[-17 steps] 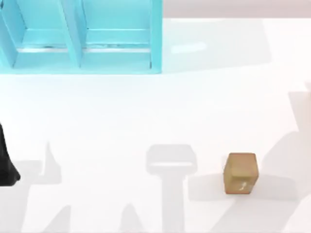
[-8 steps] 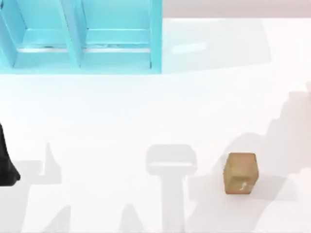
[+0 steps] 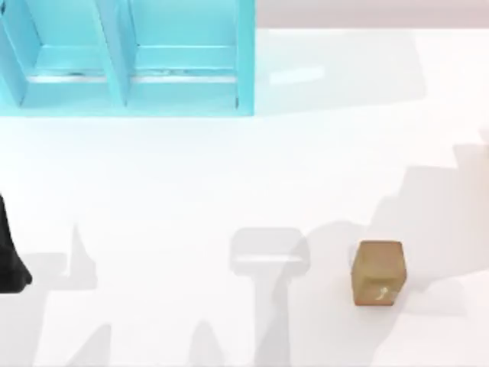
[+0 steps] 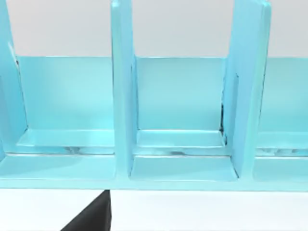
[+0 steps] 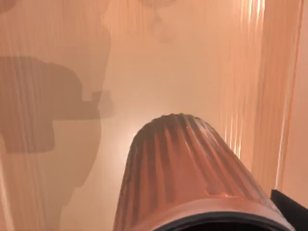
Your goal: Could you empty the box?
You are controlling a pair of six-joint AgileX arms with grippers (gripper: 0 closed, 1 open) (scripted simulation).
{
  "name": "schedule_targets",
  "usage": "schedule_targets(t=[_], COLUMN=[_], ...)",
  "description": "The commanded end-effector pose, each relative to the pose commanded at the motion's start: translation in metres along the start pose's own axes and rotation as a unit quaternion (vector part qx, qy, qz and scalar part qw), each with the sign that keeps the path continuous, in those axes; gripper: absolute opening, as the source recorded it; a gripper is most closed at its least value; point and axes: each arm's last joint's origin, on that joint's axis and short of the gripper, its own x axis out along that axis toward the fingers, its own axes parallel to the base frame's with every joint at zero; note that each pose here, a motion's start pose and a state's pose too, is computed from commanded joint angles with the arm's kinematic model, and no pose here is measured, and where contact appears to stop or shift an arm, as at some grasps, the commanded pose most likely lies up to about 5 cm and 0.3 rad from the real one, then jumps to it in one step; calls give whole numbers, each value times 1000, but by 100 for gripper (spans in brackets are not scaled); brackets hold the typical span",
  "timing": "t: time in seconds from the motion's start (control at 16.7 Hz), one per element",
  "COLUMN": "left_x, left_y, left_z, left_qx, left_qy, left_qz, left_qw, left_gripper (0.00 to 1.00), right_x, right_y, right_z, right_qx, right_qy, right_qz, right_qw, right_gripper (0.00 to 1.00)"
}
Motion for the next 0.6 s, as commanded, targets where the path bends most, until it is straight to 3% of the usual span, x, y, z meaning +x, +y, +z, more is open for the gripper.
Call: schedule_targets(t=[0.18, 0.6], left_x=[0, 0], left_y=[0, 0], left_z=[0, 0], left_qx=[0, 0], left_qy=[0, 0], left_qz=[0, 0], left_qw=[1000, 1000], left_gripper=[100, 100], right_x=[6, 11], right_y=[2, 13], right_z=[3, 11], right_qx=[-11, -10], right_qy=[26, 27], right_qz=[18, 17], right_qw=[999, 999], right_gripper=[0, 0])
